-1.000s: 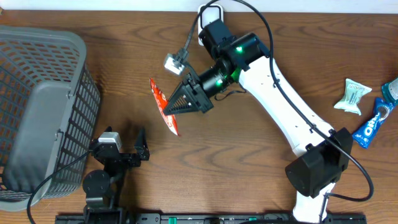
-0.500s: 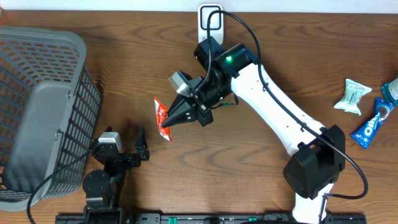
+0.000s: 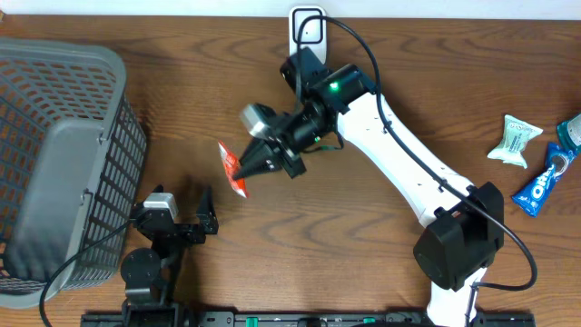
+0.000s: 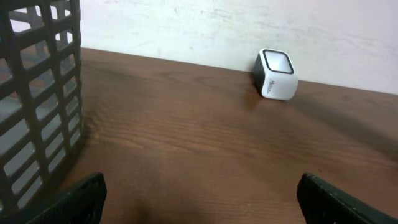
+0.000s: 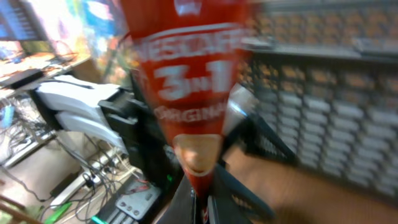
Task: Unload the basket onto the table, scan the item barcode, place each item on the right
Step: 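Lift the red stick and hold it in front of the scanner, then carry the red stick to the right edge and release it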
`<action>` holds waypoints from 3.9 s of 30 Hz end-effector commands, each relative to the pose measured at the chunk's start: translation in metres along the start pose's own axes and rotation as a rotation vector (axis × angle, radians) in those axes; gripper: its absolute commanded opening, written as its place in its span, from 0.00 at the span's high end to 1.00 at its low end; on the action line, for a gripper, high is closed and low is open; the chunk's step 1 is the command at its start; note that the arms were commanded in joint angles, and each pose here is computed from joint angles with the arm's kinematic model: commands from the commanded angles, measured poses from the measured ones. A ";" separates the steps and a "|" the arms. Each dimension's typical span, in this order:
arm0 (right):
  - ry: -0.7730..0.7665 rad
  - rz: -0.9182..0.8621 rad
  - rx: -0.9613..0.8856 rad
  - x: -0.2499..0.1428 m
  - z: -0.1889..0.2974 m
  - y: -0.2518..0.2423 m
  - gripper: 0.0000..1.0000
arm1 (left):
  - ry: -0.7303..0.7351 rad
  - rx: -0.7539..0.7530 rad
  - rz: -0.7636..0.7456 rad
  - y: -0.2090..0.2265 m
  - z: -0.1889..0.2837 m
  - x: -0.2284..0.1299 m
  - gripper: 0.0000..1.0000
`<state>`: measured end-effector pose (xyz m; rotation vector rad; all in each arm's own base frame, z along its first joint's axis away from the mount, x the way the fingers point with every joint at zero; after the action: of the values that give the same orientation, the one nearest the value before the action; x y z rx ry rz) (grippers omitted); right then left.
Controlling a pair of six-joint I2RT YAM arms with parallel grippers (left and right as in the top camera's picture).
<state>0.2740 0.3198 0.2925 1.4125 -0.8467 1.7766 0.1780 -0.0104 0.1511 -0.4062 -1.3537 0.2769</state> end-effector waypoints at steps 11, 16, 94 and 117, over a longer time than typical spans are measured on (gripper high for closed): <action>0.186 -1.206 -1.202 -0.058 0.074 -0.092 0.99 | 0.046 0.014 0.013 0.005 -0.001 -0.011 0.02; -0.073 -1.344 -1.491 -0.064 0.114 -0.111 0.99 | 0.046 0.014 0.014 0.005 -0.001 -0.011 0.02; 1.012 -1.758 -1.614 -0.239 0.416 0.098 0.99 | 0.047 0.015 0.013 0.005 -0.001 -0.011 0.02; 0.592 -1.414 -1.802 -0.071 0.419 0.122 0.01 | 0.047 0.014 0.014 0.005 -0.001 -0.011 0.02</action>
<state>0.4238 -0.1279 0.2057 -0.1029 -0.2233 -0.1230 0.1780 -0.0104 0.1511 -0.4062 -1.3541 0.2768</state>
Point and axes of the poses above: each gripper's point midway between its finger pads, its own z axis back along the fingers, its own y axis along the line the jaws close on, x = y × z, the point moved 7 cm from there along z, back along the fingers, and after that the axes turned 15 degrees about z, right-handed, at the moved point
